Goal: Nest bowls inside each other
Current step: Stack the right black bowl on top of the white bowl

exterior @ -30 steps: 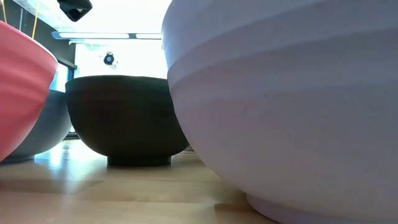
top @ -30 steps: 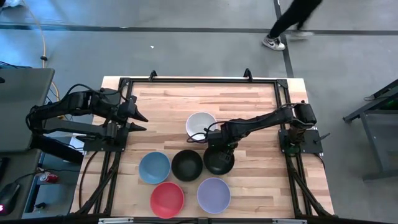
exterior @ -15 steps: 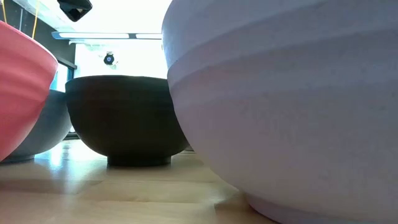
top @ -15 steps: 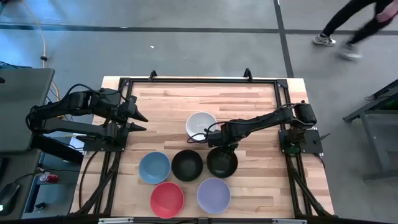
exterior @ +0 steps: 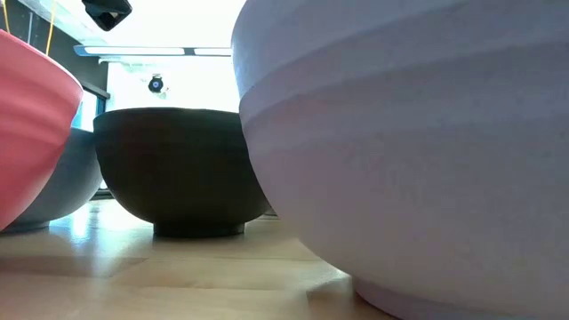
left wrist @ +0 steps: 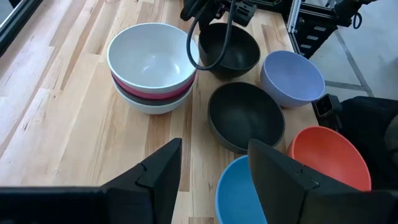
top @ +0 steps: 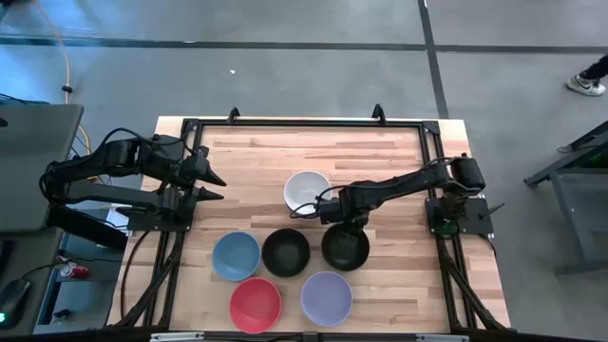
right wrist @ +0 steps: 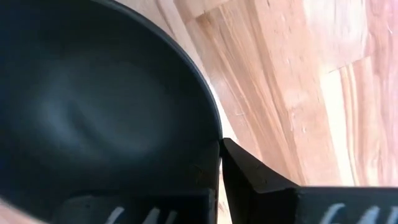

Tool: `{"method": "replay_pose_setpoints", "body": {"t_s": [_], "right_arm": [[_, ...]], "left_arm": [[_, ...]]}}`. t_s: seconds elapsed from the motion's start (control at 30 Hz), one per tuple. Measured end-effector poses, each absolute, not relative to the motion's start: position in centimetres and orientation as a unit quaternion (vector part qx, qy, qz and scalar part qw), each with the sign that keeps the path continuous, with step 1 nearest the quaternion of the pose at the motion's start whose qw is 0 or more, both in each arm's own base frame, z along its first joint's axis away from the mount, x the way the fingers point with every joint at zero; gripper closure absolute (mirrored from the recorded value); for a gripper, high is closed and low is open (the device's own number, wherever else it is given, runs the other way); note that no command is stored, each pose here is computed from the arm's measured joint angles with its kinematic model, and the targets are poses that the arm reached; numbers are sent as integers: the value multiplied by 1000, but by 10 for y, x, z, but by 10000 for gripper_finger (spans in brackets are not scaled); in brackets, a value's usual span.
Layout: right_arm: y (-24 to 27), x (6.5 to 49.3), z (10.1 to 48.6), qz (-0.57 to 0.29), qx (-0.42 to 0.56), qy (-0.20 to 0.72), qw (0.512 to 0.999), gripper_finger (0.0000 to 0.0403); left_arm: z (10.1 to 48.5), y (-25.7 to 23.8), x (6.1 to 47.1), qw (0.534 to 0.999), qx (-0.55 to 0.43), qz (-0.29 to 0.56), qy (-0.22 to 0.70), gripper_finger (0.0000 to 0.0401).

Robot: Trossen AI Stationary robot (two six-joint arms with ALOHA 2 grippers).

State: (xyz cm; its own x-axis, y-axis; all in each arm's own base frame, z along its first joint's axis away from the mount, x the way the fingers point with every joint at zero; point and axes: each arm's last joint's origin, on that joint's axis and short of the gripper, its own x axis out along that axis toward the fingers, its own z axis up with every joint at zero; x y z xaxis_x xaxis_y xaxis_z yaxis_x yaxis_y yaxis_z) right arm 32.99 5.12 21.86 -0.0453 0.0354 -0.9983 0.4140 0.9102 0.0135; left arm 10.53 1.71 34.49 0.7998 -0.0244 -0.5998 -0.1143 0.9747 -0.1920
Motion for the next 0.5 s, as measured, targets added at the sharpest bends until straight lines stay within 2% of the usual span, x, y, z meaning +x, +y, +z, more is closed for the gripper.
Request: {"method": "replay_pose_setpoints", "body": {"t_s": [0.33,0.5], "right_arm": [[44,316,247,-149,178,683,692,403],[43,315,249,-156,174,683,692,403]], "left_arm": [[345,17,105,942,-109,26,315,227],[344,17,106,943,-109,26,314,227]]}}
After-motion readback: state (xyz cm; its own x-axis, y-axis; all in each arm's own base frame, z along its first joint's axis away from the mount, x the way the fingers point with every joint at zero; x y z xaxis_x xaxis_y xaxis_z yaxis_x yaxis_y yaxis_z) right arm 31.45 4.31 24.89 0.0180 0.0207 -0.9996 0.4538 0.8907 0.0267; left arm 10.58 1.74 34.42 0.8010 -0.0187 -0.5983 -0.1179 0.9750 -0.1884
